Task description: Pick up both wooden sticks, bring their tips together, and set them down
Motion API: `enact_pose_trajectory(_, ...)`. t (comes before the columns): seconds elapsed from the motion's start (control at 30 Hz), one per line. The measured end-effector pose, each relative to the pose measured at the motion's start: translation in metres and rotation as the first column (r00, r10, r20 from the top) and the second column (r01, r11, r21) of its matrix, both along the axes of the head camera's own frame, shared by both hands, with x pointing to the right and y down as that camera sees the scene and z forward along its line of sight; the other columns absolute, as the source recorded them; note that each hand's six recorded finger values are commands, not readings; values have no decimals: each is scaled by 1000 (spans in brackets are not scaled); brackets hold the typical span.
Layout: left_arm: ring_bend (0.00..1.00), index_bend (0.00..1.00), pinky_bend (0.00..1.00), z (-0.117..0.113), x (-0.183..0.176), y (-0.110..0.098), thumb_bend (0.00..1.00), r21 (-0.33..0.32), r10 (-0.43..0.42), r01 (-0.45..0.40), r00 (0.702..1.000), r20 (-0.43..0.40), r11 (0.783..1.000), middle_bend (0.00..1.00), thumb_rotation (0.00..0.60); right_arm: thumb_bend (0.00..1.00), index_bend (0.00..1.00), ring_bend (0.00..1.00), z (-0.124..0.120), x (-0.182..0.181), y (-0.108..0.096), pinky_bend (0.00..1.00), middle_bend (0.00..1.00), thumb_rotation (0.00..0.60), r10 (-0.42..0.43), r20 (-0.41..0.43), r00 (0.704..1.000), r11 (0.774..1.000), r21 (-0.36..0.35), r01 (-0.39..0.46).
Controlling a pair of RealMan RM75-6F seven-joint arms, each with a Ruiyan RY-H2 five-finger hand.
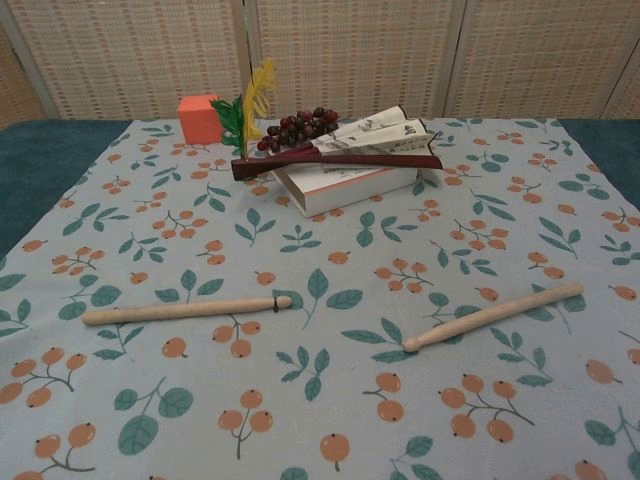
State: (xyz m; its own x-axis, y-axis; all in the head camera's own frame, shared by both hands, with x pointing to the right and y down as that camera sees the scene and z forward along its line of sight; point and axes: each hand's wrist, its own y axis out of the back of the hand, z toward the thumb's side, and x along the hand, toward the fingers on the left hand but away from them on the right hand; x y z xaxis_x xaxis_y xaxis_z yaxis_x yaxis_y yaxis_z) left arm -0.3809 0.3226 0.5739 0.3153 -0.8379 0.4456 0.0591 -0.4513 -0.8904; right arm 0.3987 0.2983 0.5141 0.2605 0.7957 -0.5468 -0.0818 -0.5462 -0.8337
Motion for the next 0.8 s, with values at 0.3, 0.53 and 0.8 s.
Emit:
enact_pose_trajectory(0.3,143,194,89,47,71,-10,440,25,87,-85,994,-61,996,328,600,333,0,0,13,-21,-39,0,0,600,-10,5,1000,999,34,10)
enact_pose_trajectory(0.53,142,226,43,86,99,-25,417,23,124,-124,992,-8,992,318,600,333,0,0,30,-21,-53,0,0,600,8,-20,1000,1000,9,-7)
enact_pose_trajectory(0.8,142,231,38,122,102,-33,414,18,134,-136,987,86,991,317,600,333,0,0,42,-14,-61,0,0,600,23,-55,998,1000,-15,-24)
